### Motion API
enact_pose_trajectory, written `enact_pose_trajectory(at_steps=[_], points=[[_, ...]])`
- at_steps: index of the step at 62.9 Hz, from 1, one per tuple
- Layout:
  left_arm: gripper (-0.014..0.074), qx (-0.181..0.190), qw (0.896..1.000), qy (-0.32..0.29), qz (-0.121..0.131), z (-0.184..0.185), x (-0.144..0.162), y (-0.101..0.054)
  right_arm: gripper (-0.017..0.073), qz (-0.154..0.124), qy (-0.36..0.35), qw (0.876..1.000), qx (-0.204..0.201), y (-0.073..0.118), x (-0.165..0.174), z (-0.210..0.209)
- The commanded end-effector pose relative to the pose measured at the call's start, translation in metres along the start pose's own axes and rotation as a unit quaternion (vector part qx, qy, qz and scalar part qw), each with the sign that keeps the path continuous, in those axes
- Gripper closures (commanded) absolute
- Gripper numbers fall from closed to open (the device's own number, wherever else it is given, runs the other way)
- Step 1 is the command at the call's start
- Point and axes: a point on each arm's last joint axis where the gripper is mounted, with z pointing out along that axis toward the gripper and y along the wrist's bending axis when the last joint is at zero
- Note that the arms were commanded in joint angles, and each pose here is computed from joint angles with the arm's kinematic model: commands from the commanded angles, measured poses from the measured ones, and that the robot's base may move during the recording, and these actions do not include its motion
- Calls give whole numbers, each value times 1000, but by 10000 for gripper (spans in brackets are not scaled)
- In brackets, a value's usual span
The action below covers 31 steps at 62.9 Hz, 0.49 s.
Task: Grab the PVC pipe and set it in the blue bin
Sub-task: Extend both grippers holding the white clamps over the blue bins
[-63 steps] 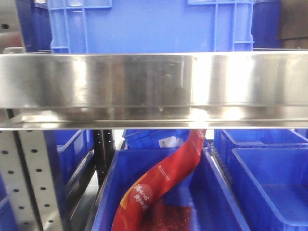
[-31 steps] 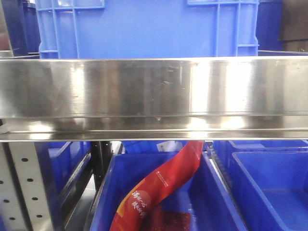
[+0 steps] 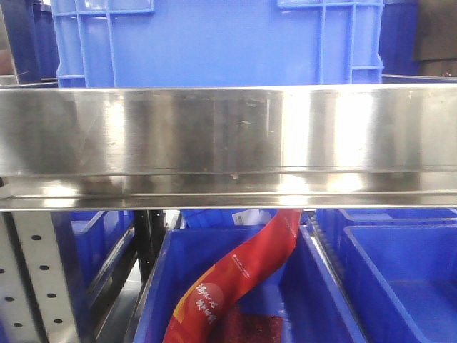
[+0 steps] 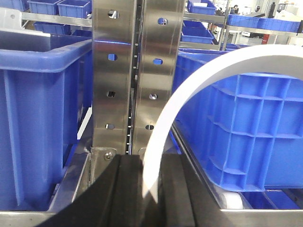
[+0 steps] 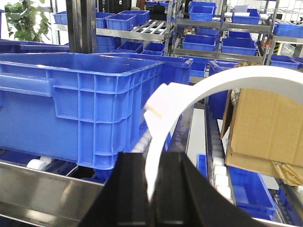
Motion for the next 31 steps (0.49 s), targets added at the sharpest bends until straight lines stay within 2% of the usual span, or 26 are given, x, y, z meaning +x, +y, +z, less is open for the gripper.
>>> enact_pose_trajectory(at_steps=[1,9,14,18,31], points=[[704,-1,1000,-20,-8,-2,-3,0,728,-3,-13,1000,5,-1,-1,-1],[704,-1,1000,-20,-6,-2,-3,0,728,-3,-13,1000,5,-1,-1,-1],[704,-8,1000,-20,15,-2,-3,1,728,-3,-13,1000,5,-1,-1,-1],[704,-10,1000,-19,21,-2,-3,2,728,-3,-13,1000,5,-1,-1,-1],[704,-10,1000,-19,21,-2,-3,2,728,-3,-13,1000,5,-1,-1,-1]])
